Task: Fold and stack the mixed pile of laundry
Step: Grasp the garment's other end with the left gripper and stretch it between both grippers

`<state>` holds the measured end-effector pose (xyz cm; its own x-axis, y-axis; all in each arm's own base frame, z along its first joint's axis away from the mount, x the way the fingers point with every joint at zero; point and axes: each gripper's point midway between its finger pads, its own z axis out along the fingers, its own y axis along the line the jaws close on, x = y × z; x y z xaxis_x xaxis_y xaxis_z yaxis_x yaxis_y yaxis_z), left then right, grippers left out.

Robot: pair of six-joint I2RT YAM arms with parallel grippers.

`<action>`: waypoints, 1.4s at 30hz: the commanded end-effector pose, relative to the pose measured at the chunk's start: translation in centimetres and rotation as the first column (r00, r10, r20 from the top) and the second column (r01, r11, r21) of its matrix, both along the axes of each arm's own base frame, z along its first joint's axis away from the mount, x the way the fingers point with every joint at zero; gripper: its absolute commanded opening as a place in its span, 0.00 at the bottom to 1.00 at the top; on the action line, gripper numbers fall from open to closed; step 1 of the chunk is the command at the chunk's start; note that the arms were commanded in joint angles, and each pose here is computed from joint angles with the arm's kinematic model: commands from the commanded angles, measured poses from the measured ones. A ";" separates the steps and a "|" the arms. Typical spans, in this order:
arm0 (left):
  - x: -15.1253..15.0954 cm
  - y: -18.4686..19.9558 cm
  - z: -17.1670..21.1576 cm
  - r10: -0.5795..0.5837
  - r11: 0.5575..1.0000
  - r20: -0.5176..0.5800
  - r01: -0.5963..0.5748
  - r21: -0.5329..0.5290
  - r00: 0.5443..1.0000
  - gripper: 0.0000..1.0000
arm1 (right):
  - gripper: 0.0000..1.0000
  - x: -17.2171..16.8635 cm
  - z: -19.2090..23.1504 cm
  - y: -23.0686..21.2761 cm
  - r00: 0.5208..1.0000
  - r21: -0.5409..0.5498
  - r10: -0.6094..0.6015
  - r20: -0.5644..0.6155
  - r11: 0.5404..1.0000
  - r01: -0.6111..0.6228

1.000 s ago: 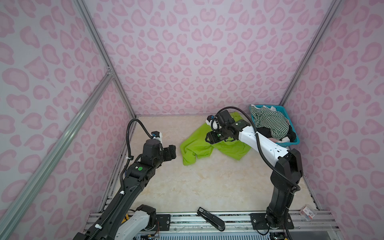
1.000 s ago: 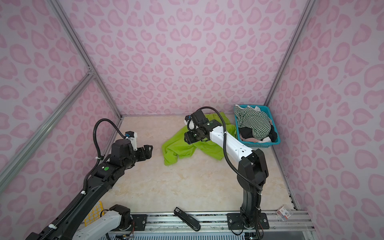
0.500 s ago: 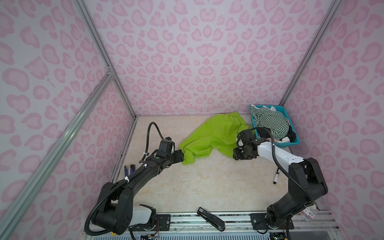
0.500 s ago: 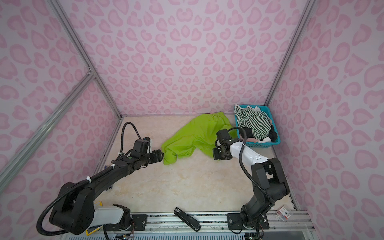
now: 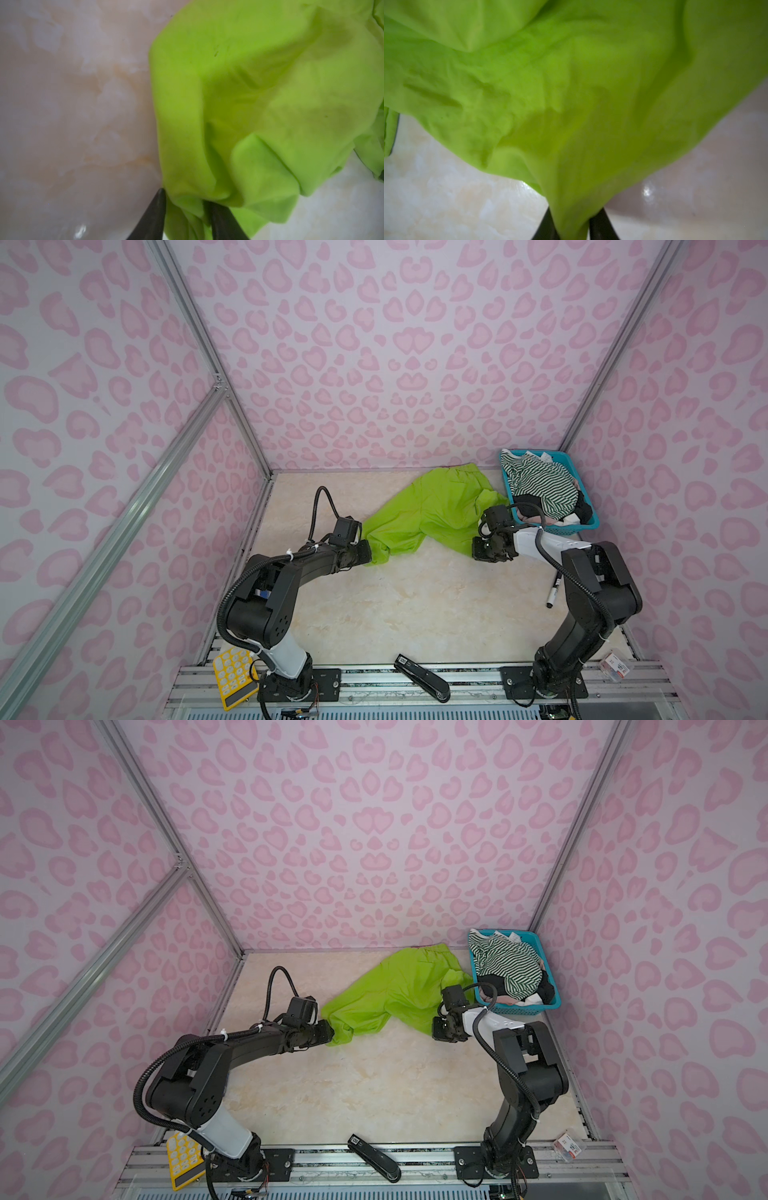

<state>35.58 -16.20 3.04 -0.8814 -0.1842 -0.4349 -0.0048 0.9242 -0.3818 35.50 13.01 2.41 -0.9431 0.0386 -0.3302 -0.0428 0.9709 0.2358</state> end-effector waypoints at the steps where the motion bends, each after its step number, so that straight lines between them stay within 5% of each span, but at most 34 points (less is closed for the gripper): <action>1: 1.2 -0.6 1.7 0.004 0.999 0.050 -0.003 -0.034 0.999 0.19 | 0.07 0.0 1.1 0.5 0.999 0.019 0.028 0.014 0.999 -0.029; 4: 1.3 0.1 3.7 0.020 1.000 0.059 -0.020 -0.001 0.998 0.03 | 0.00 0.0 3.7 0.1 0.998 -0.001 0.049 0.050 0.999 -0.049; 16: -1.0 6.7 20.2 0.126 0.980 0.257 -0.161 0.121 0.958 0.03 | 0.00 -0.6 20.7 -1.2 0.932 -0.079 0.144 0.332 0.989 -0.125; 22: -2.4 9.3 22.4 0.173 0.975 0.258 -0.203 0.092 0.951 0.02 | 0.00 -0.1 24.3 -0.6 0.903 -0.070 0.178 0.391 0.984 -0.163; 34: -2.5 10.9 17.9 0.244 0.965 0.152 -0.255 0.061 0.958 0.03 | 0.00 2.8 19.3 3.9 0.926 0.053 0.225 0.302 0.966 -0.253; 42: 3.0 13.2 27.5 0.284 0.955 0.327 -0.297 -0.010 0.901 0.03 | 0.00 7.5 29.1 7.2 0.829 0.026 0.284 0.482 0.941 -0.338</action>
<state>36.61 -3.53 26.51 -0.6702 -0.3950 -0.6283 -0.2033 0.9119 -0.3565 42.67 19.28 28.99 -0.6926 -0.1403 -0.7076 -0.4170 0.8783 0.2340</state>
